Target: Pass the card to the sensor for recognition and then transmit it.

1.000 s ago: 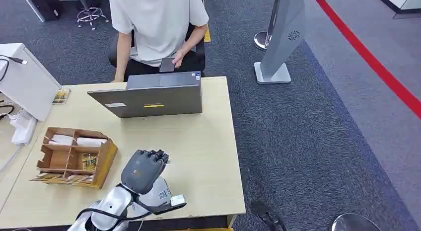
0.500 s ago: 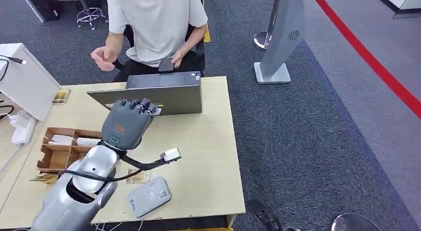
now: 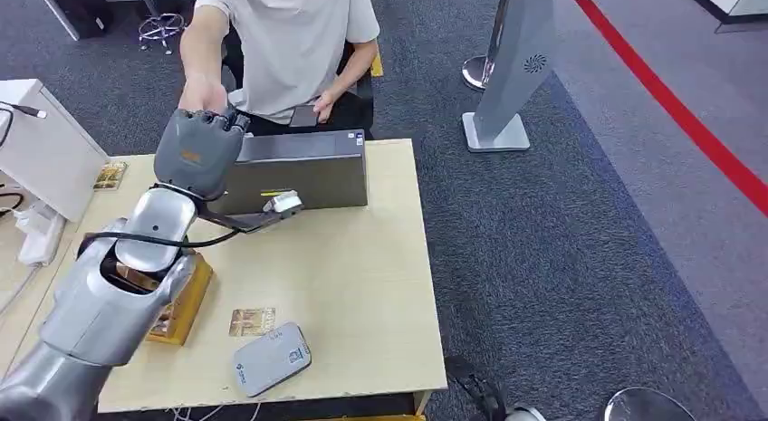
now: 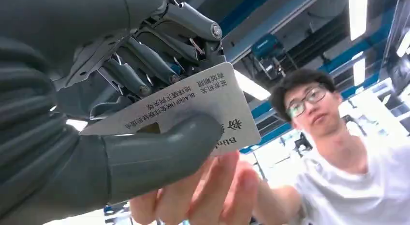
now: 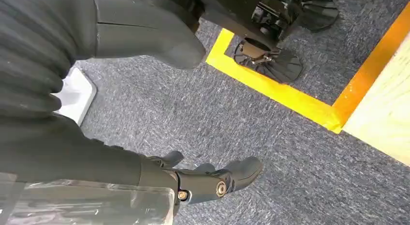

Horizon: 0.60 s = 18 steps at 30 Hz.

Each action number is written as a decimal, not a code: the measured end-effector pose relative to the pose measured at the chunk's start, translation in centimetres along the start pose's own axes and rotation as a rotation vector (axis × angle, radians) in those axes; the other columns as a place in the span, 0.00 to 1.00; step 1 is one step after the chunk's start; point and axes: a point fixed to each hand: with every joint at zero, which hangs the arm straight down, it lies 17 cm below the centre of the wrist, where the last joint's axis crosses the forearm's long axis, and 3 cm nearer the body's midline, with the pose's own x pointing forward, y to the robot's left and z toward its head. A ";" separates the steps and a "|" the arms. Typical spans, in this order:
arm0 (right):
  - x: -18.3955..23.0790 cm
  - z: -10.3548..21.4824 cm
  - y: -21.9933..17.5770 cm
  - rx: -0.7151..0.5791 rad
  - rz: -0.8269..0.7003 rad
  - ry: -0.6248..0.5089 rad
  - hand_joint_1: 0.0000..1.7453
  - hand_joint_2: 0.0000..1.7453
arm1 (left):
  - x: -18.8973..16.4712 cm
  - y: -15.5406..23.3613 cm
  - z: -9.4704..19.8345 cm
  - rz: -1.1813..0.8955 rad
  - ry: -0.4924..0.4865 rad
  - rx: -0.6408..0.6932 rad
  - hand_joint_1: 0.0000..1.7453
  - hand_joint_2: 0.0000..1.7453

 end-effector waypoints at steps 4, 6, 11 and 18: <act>0.1 -0.1 0.0 0.003 -0.009 0.008 0.00 1.00 | -0.9 -1.8 -0.2 -0.020 0.015 -0.038 1.00 1.00; 0.1 -0.1 -0.1 0.004 -0.011 0.014 0.00 1.00 | -1.2 -2.6 -0.1 -0.025 0.019 -0.056 1.00 1.00; 0.0 -0.2 -0.2 0.005 -0.009 0.019 0.00 1.00 | -1.6 -3.8 0.0 -0.036 0.024 -0.085 0.00 1.00; 0.4 -0.3 -0.5 0.000 -0.010 0.021 0.00 1.00 | -1.1 -4.1 0.0 -0.031 0.009 -0.091 0.00 1.00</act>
